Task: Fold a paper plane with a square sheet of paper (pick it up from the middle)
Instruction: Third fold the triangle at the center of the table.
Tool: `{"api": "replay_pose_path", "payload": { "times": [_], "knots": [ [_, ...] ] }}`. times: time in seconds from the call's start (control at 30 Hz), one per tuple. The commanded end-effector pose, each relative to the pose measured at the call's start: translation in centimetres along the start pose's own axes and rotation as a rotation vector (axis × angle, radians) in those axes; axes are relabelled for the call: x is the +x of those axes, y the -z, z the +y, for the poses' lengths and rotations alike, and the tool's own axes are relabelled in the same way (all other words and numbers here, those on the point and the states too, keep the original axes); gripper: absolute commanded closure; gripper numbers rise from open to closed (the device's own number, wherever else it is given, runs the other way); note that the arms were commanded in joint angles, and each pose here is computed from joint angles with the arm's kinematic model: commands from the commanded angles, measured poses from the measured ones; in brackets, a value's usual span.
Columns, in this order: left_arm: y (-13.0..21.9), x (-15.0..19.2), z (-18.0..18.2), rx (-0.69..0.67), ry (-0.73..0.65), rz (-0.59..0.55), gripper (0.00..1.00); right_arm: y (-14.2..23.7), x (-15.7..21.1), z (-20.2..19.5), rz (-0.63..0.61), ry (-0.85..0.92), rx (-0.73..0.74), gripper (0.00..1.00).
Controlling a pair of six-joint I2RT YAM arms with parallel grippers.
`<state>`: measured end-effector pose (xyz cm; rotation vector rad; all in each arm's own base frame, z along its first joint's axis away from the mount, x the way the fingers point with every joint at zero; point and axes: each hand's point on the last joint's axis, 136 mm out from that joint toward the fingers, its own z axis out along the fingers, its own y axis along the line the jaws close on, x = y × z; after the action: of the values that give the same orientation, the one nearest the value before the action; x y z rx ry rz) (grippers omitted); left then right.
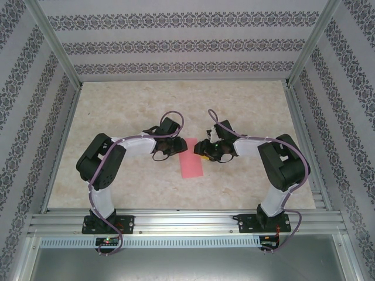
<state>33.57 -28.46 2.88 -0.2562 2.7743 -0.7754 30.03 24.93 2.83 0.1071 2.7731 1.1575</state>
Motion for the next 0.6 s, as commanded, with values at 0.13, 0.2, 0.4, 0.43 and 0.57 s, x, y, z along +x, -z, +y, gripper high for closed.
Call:
{"api": "replay_pose_path", "payload": {
  "times": [0.13, 0.2, 0.4, 0.43, 0.57],
  "knots": [
    [-0.6, -0.3, -1.6, 0.041, -0.054, 0.008, 0.65, 0.4, 0.2, 1.3, -0.012, 0.007, -0.055, 0.52],
    [-0.6, -0.4, -1.6, 0.040, -0.058, 0.009, 0.65, 0.6, 0.1, 1.3, -0.020, 0.007, -0.054, 0.52],
    [-0.4, -0.3, -2.0, 0.050, -0.088, 0.017, 0.65, 0.3, -0.4, 2.1, -0.024, 0.000, -0.109, 0.55],
    [-0.4, -0.2, -1.8, 0.046, -0.089, 0.020, 0.66, 0.3, -0.7, 2.1, -0.029, 0.000, -0.112, 0.57],
    [0.0, -0.2, -1.8, 0.044, -0.095, 0.007, 0.66, -0.1, -1.2, 1.9, -0.033, -0.013, -0.113, 0.63]
  ]
}}
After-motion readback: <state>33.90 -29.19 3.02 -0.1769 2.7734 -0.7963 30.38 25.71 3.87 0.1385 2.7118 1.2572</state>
